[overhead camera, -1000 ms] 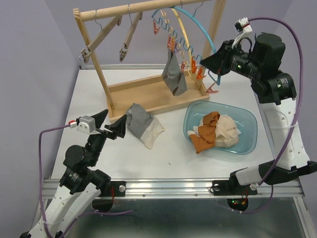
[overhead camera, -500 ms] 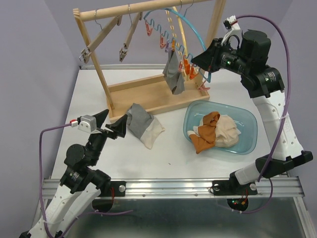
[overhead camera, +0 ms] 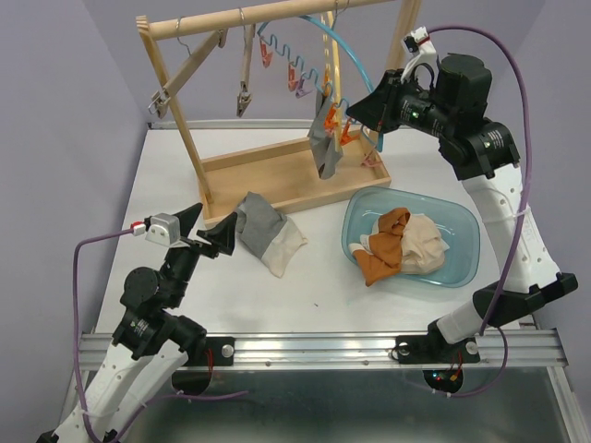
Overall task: Remove the underwear clipped to the hanger
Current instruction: Place the hanger at the clothesline.
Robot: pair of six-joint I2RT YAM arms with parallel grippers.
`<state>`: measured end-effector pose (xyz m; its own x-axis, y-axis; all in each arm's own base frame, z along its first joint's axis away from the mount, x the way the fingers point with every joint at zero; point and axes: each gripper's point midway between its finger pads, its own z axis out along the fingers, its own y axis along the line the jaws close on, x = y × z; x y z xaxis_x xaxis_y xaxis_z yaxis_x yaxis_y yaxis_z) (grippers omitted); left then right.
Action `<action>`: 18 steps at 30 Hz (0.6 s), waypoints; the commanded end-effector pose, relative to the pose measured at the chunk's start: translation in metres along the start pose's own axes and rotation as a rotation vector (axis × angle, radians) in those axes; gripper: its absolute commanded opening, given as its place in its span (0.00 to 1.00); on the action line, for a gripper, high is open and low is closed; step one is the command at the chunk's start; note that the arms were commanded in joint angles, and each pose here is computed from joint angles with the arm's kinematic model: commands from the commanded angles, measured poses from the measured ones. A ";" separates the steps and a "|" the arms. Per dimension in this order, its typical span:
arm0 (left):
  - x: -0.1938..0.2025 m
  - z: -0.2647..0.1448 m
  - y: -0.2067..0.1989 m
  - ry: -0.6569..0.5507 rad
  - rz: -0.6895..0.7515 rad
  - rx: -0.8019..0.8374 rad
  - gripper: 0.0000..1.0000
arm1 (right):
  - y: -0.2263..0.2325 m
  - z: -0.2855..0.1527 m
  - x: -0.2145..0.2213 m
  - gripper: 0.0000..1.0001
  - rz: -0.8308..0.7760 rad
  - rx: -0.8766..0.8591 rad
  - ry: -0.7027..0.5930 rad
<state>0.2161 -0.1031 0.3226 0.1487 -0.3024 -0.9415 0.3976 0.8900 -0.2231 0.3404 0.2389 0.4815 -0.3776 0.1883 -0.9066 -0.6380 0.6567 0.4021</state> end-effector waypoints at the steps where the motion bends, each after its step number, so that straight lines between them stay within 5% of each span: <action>1: -0.005 0.003 -0.001 -0.030 -0.005 0.005 0.99 | 0.037 -0.026 -0.058 0.01 -0.096 -0.075 -0.201; 18: -0.006 0.003 -0.001 -0.032 -0.010 0.009 0.99 | 0.060 -0.049 -0.052 0.00 -0.041 -0.158 -0.209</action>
<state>0.2175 -0.1021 0.3205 0.1443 -0.3039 -0.9417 0.3926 0.8912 -0.2274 0.3085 0.2356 0.4973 -0.3987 0.2279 -0.8883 -0.6522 0.6106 0.4493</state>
